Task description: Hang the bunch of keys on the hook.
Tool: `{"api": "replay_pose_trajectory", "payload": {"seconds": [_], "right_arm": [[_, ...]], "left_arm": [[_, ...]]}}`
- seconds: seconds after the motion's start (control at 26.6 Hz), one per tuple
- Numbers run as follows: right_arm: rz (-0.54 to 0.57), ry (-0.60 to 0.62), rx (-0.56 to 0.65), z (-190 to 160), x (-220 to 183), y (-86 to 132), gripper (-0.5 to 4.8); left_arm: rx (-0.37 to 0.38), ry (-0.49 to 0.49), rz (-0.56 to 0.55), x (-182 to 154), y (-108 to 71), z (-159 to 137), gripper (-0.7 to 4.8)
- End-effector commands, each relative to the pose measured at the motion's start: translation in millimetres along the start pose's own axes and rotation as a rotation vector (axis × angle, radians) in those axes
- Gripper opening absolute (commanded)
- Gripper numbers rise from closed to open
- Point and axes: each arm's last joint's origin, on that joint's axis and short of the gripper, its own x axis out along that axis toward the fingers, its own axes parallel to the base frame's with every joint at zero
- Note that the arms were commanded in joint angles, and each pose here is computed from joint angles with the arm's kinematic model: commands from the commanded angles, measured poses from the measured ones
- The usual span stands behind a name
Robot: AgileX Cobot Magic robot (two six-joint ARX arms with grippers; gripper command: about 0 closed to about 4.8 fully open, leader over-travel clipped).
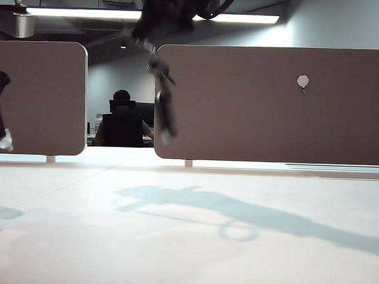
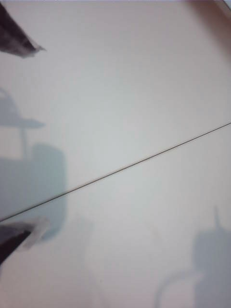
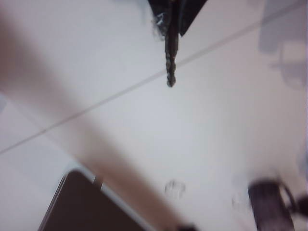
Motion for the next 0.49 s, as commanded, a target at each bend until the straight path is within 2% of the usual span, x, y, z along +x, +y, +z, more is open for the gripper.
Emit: {"api": "replay_pose_trajectory", "payload": {"seconds": [0.04, 0.11, 0.26, 0.38, 0.49], "right_arm": [[-0.015, -0.179, 0.061, 23.2, -23.1, -15.4, -0.01], [-0.040, -0.245, 0.074, 30.8, -36.2, -26.2, -0.01], [-0.116, -0.303, 0.083, 37.9, -61.1, -46.3, -0.01], [-0.195, -0.325, 0.103, 37.8, -82.8, -67.9, -0.02], [-0.284, -0.335, 0.119, 32.2, -104.5, -95.6, -0.02]], "left_arm": [[-0.032, -0.083, -0.020, -1.9, 1.7, 9.5, 4.67], [-0.050, -0.119, -0.074, -3.0, 1.2, 13.3, 4.67], [-0.142, -0.228, -0.188, -8.6, 2.8, 27.3, 4.66], [-0.168, -0.372, -0.218, -12.4, 5.8, 41.1, 4.66], [-0.228, -0.537, -0.198, -15.7, 10.9, 58.0, 4.66]]}}
